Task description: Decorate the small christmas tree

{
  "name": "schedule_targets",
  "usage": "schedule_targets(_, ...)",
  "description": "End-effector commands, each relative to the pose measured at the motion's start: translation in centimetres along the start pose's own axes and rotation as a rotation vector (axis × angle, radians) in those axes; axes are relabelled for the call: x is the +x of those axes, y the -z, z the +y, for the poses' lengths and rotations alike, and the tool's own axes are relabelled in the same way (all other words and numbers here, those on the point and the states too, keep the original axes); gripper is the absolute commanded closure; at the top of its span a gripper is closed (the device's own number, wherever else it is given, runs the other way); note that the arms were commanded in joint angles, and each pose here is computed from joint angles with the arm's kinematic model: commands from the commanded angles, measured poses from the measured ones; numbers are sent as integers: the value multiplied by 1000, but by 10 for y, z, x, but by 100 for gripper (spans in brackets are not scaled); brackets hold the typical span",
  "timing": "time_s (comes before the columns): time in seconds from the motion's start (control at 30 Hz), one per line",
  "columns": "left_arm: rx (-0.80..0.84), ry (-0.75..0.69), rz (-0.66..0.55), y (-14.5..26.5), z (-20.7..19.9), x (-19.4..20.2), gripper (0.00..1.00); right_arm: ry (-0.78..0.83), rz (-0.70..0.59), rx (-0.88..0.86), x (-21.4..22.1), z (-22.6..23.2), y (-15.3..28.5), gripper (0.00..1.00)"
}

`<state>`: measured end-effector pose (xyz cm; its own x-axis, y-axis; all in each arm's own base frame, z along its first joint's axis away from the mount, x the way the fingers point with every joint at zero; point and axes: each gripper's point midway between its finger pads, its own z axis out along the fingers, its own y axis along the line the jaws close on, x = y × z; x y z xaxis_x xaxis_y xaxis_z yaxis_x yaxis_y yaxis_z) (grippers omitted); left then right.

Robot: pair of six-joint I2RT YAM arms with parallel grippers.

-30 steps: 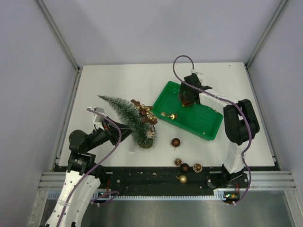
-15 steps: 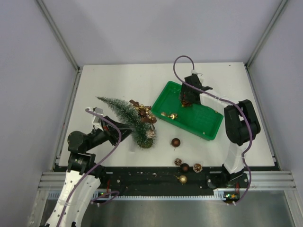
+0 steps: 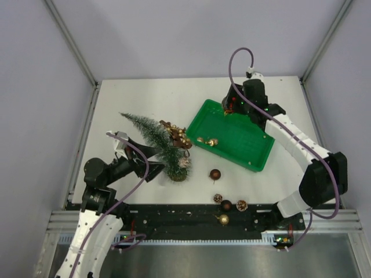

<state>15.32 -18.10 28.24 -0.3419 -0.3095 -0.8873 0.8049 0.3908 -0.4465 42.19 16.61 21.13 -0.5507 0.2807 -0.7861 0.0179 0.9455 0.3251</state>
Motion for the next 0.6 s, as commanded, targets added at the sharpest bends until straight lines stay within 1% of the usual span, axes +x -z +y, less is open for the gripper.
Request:
schedule_targets(0.0, -49, -132, -73, 15, -19, -27, 1, -15, -76, -129, -35, 24, 39, 50)
schedule_targets(0.2, -207, -140, -127, 31, -14, -44, 1, -1, -131, -232, -67, 59, 78, 49)
schedule_targets(0.3, -292, -119, -124, 38, -11, -50, 1, 13, -168, -274, -84, 78, 96, 49)
schedule_targets(0.43, -392, -152, -141, 51, -8, -63, 1, 27, -206, -328, -100, 101, 118, 49)
schedule_targets(0.5, -454, -168, -173, 60, -5, -71, 1, 34, -220, -352, -105, 113, 126, 48)
schedule_targets(0.57, -551, -160, -240, 72, 4, -82, 1, 33, -240, -378, -113, 124, 135, 48)
